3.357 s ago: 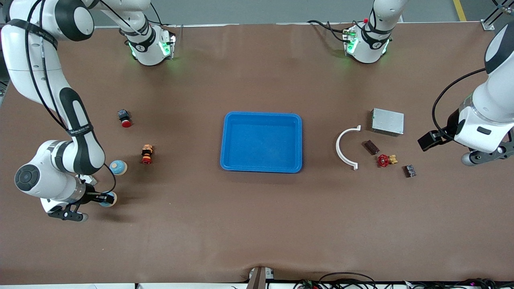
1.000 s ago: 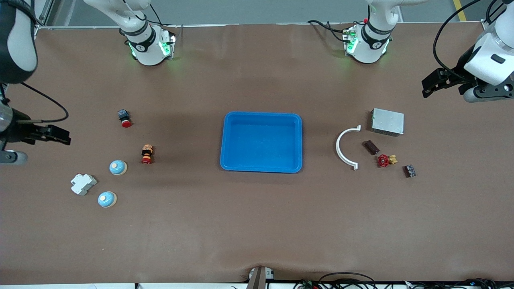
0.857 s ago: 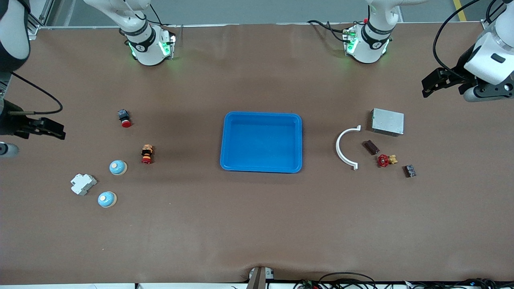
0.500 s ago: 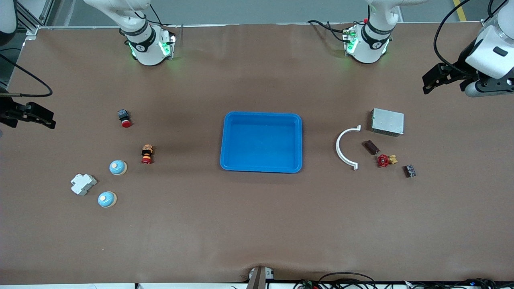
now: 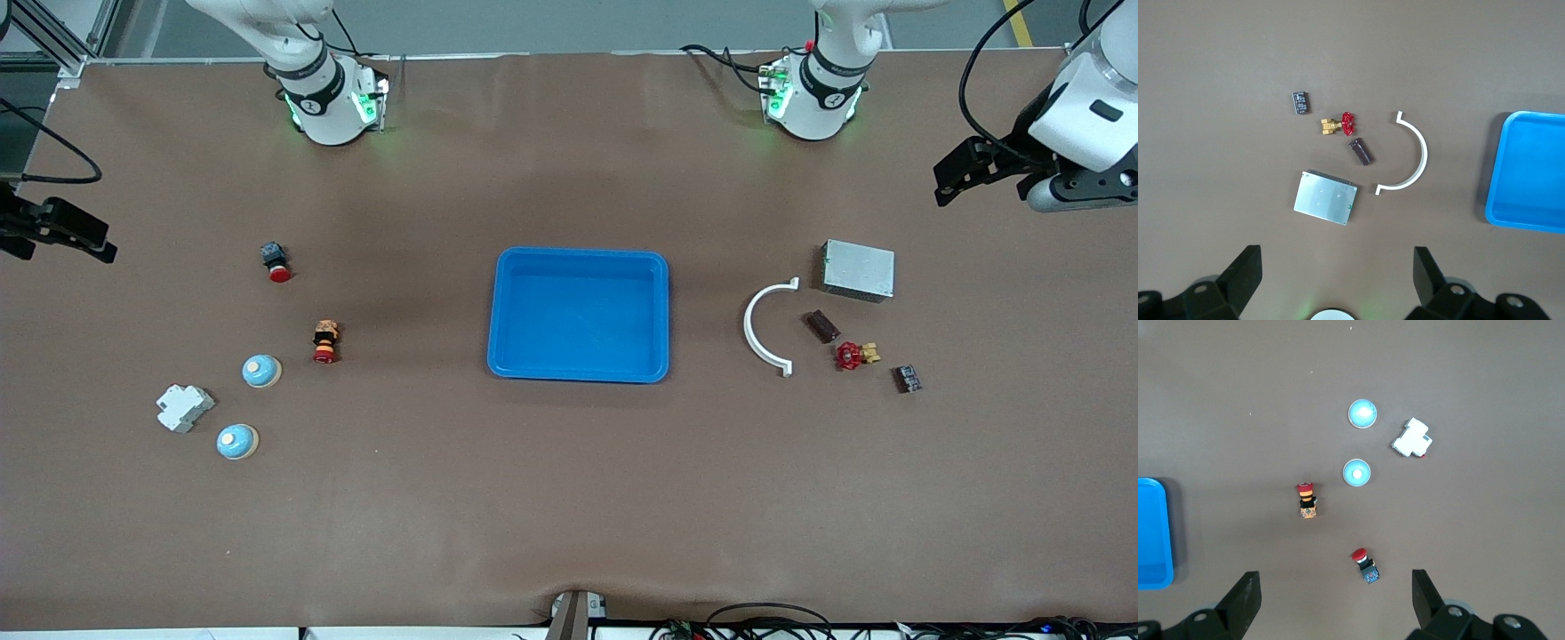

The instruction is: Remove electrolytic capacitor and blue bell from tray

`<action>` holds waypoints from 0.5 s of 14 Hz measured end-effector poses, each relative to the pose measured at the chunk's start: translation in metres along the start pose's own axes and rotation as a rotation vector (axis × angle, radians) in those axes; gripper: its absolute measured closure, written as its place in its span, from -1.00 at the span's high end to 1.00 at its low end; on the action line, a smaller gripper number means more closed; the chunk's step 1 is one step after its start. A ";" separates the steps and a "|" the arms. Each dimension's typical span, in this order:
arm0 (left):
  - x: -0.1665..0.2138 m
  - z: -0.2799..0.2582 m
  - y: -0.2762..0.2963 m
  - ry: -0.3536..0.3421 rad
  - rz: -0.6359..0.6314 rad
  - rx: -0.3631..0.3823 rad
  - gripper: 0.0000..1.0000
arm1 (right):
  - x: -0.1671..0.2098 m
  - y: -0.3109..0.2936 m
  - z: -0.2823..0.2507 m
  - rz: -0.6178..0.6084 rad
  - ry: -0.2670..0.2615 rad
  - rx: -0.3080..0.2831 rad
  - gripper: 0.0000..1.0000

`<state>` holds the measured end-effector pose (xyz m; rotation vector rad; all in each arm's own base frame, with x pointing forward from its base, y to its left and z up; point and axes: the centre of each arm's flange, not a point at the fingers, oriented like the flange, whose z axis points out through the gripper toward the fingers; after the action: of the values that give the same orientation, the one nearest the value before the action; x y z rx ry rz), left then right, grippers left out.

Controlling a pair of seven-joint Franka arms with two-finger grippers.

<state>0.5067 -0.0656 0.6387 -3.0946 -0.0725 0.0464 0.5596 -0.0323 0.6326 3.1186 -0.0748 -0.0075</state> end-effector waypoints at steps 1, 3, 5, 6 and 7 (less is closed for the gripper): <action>-0.001 -0.001 -0.001 -0.004 -0.001 0.001 1.00 | -0.003 0.000 0.000 0.000 -0.002 0.000 1.00; -0.002 0.000 -0.001 -0.015 -0.002 0.002 1.00 | -0.007 -0.001 -0.001 0.000 -0.002 -0.001 1.00; -0.003 0.000 -0.001 -0.021 -0.002 0.003 1.00 | -0.009 -0.001 -0.002 0.000 -0.002 0.003 1.00; -0.003 0.000 -0.002 -0.022 -0.002 0.004 1.00 | -0.009 -0.002 -0.002 0.000 -0.001 0.007 1.00; -0.003 0.000 -0.002 -0.023 -0.002 0.004 1.00 | -0.009 -0.002 -0.002 0.000 -0.001 0.009 1.00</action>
<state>0.5039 -0.0641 0.6384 -3.0906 -0.0765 0.0818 0.5505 -0.0298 0.6349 3.1276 -0.0745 -0.0081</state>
